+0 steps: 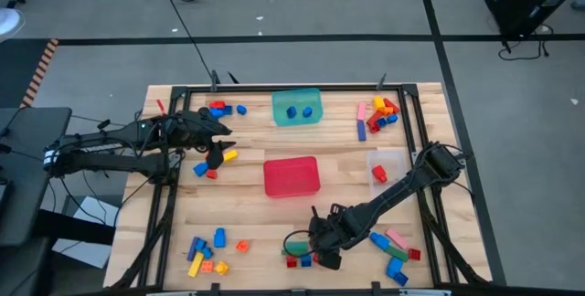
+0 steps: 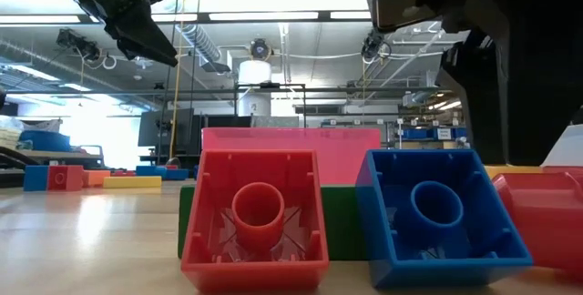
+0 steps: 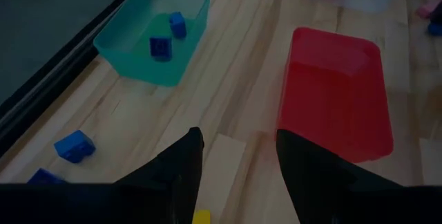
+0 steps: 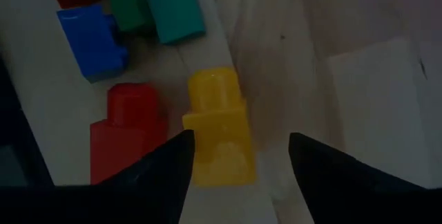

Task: Sort blocks by size
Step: Put the yellow 1 stud game piece into the transparent bin

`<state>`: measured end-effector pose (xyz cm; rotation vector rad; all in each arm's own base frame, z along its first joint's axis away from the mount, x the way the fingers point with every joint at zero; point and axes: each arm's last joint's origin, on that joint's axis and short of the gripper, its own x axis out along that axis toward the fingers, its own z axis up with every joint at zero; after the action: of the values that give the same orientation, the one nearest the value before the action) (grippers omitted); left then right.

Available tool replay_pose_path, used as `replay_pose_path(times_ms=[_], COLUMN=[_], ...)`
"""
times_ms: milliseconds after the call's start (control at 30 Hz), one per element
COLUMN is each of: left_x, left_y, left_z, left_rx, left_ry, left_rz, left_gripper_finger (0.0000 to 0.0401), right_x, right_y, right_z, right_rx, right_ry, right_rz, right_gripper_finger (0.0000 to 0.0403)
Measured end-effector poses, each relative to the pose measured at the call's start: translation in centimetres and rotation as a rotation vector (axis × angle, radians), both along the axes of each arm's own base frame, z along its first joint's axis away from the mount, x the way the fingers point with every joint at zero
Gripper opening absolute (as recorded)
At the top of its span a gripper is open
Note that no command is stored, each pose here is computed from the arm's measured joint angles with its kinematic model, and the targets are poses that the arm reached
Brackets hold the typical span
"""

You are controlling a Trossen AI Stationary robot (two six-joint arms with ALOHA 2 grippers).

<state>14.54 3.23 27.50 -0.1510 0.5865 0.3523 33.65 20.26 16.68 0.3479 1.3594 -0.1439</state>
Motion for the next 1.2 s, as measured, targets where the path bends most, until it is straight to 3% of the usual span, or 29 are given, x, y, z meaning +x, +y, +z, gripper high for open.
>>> replay_pose_path(times_ms=[333, 600, 1000, 1200], left_x=[0.0, 0.0, 0.0, 0.0], left_y=[0.0, 0.0, 0.0, 0.0], left_z=[0.0, 0.0, 0.0, 0.0], left_rx=[0.0, 0.0, -0.005, -0.005], left_ry=[0.0, 0.0, -0.001, -0.001], left_rz=[0.0, 0.001, 0.004, 0.004], left_gripper_finger=[0.0193, 0.0193, 0.0193, 0.0193], right_x=[0.4, 0.6, 0.4, -0.1], right_y=[0.0, 0.1, -0.8, -1.1], right_z=[0.0, 0.0, -2.5, -3.4], right_rx=[0.011, -0.003, 0.001, -0.009], right_ry=[-0.033, -0.068, -0.11, -0.132], right_rz=[-0.002, 0.104, 0.137, 0.163], right_gripper_finger=[0.0248, 0.0245, 0.0244, 0.0208])
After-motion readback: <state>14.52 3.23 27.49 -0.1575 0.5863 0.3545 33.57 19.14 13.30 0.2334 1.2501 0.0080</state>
